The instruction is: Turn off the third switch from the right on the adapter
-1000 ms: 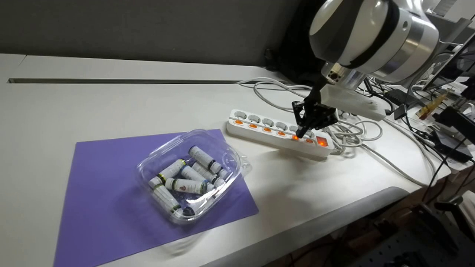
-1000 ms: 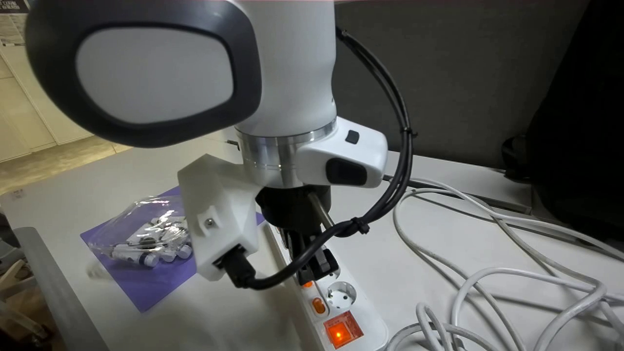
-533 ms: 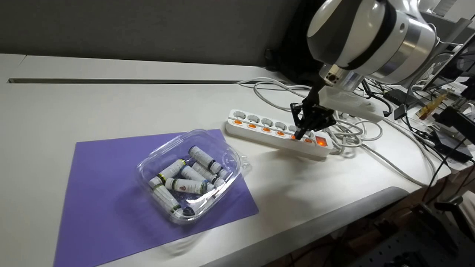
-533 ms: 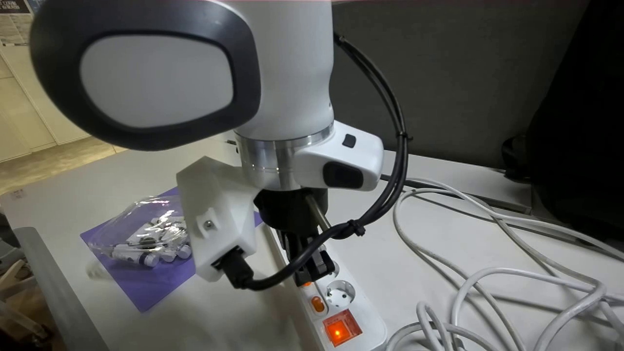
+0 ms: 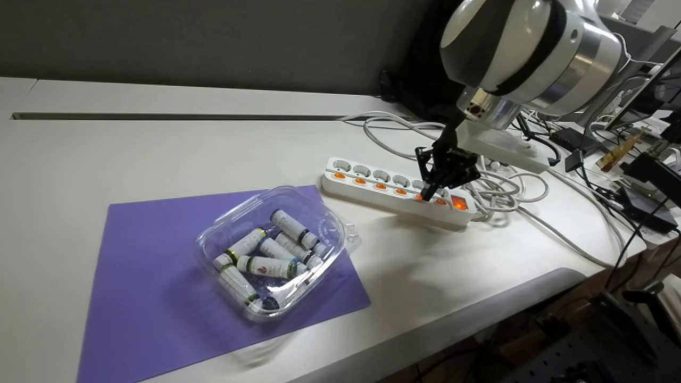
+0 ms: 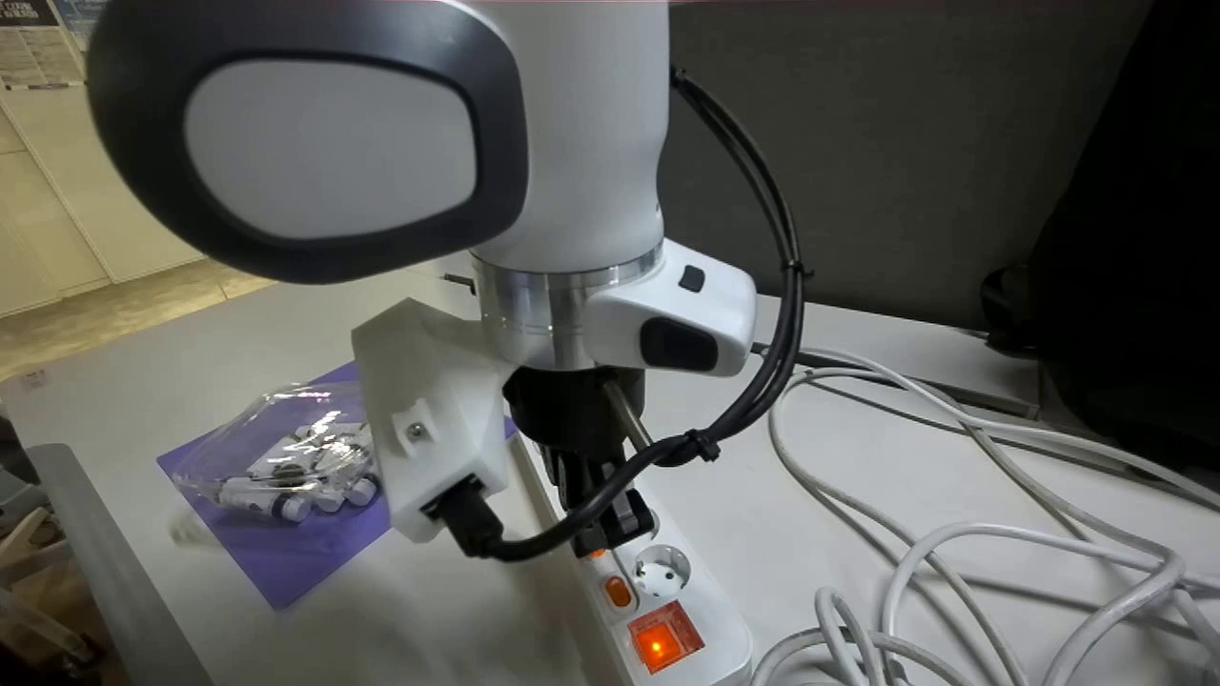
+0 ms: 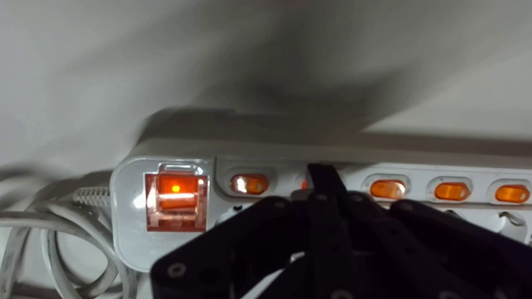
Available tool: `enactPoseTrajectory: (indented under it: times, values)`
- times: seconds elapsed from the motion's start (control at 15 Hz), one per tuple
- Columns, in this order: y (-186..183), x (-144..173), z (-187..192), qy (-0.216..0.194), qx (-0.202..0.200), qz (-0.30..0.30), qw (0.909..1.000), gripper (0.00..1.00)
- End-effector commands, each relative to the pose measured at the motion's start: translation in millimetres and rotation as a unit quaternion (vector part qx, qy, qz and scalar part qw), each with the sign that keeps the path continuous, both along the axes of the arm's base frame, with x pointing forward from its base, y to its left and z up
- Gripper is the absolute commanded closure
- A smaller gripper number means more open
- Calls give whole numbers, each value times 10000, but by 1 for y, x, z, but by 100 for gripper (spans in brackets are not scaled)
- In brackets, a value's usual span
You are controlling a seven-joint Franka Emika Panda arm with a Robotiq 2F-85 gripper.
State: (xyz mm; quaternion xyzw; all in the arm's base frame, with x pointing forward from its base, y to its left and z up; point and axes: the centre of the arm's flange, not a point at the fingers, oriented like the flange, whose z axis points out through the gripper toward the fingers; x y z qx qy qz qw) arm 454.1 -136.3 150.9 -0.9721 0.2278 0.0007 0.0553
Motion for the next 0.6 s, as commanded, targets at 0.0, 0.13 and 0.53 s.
enactPoseTrajectory:
  times: [0.0, 0.13, 0.53]
  values:
    - [-12, 8, -22, 191, 254, -180, 9993, 100]
    - [-16, 9, -28, 198, 326, -217, 9990, 100]
    - [-23, 9, -27, 185, 689, -437, 9965, 100]
